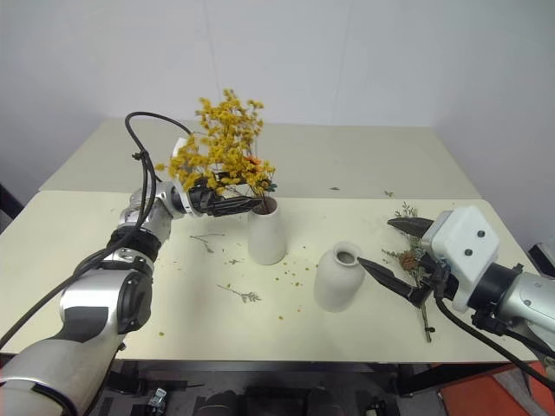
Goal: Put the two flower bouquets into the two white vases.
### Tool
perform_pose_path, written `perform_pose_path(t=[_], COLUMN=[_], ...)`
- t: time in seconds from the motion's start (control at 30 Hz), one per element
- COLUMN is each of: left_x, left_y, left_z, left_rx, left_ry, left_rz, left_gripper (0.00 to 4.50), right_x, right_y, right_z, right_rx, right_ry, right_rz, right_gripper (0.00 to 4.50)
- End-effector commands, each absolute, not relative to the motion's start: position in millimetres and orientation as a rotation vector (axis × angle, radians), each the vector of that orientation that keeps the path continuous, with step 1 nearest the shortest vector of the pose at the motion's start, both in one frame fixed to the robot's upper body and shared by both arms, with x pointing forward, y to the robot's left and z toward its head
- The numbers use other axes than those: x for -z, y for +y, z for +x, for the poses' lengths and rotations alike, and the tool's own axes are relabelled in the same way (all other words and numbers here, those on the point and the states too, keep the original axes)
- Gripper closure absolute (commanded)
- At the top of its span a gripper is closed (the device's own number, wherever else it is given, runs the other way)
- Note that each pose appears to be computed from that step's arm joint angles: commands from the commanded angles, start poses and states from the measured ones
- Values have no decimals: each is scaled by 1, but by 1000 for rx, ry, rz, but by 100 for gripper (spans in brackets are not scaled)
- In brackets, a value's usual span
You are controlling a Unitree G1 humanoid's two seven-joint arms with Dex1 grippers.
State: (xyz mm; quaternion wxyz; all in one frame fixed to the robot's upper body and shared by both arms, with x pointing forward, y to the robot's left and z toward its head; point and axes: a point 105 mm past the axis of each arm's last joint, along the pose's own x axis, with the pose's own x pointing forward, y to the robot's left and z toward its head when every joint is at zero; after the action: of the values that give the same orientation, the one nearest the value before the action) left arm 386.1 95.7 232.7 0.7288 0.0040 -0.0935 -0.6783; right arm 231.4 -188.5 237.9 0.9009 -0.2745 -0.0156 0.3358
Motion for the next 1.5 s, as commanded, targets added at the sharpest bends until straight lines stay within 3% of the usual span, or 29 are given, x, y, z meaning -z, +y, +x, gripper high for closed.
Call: perform_pose_path(t=[0.03,0.3,0.53,0.73,0.97,1.3,1.5], left_x=[-239,-264,-267,-272,-246,-233,-235], left_y=[95,115,170,208,181,127,111], left_z=[387,374,362,334,284,291,283], left_rx=[1489,1503,1349,1259,1437,1502,1618], left_ry=[-191,-219,-120,-66,61,-21,-72], left_rz=[111,255,457,549,552,609,646], left_gripper=[4,4,4,4,4,4,4], right_x=[-246,-247,-240,-221,-174,-142,-141], right_y=[-187,-200,-226,-263,-291,-298,-294], right_z=[233,234,233,257,285,305,315], right_rx=[-694,-639,-521,-310,-224,-270,-291], right_ry=[-82,-53,134,339,592,698,681], right_rz=[-591,-609,-577,-472,-403,-340,-268], right_gripper=[29,29,29,29,29,29,29])
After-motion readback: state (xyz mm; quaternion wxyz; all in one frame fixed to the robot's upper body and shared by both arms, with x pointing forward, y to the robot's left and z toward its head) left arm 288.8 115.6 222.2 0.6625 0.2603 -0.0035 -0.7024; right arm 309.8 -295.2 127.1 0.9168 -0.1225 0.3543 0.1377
